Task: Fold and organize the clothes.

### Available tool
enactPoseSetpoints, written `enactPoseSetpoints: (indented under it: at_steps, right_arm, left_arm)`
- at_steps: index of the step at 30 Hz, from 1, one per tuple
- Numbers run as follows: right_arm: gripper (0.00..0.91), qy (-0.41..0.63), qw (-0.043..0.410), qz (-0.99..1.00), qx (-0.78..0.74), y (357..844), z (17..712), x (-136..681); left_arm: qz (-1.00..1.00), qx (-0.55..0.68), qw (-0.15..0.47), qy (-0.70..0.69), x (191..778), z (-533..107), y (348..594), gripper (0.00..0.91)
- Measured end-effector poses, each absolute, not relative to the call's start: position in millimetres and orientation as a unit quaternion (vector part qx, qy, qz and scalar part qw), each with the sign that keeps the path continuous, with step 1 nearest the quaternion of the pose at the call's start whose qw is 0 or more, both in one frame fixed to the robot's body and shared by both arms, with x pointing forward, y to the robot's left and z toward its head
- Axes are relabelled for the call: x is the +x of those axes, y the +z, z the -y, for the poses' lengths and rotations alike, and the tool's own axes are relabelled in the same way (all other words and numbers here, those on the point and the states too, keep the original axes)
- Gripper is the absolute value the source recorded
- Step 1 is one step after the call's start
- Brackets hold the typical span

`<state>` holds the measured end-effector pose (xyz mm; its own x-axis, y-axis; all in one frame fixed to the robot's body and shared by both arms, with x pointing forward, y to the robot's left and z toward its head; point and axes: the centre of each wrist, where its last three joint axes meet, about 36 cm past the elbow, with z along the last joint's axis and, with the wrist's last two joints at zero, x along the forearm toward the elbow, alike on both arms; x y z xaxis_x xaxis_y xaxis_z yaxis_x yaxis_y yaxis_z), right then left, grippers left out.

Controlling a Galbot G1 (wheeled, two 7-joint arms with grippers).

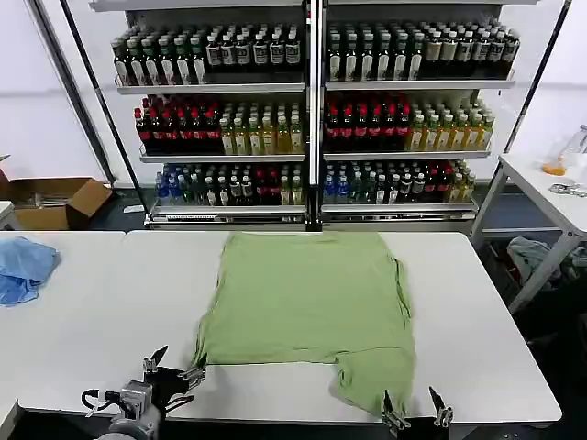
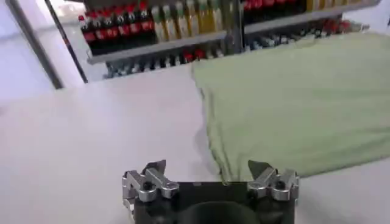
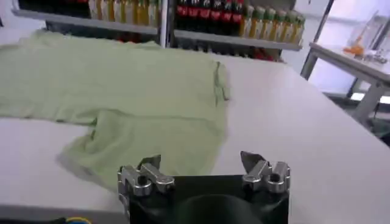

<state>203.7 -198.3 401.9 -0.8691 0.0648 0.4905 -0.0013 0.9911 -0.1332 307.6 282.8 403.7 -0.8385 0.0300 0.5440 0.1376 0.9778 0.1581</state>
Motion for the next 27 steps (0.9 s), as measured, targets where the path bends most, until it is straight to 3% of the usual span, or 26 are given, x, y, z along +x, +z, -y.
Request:
enactPoseSetpoints:
  at_steps: [1,2,3,27]
  right_arm:
    - [0.373,0.063,0.26,0.963,-0.015,400,196,202]
    - [0.141,0.062,0.262,0.963,-0.014,398,195,202]
    - [0.0,0.06,0.265,0.962,-0.014,397,193,201]
    - [0.0,0.044,0.276,0.96,-0.002,391,187,192]
  left_arm:
    - [0.953,-0.045,0.284,-0.096,308,-284,403,0.151]
    - [0.952,-0.046,0.286,-0.096,309,-284,401,0.02]
    - [0.952,-0.048,0.288,-0.096,309,-285,401,0.02]
    - [0.947,-0.104,0.301,-0.047,312,-293,400,0.02]
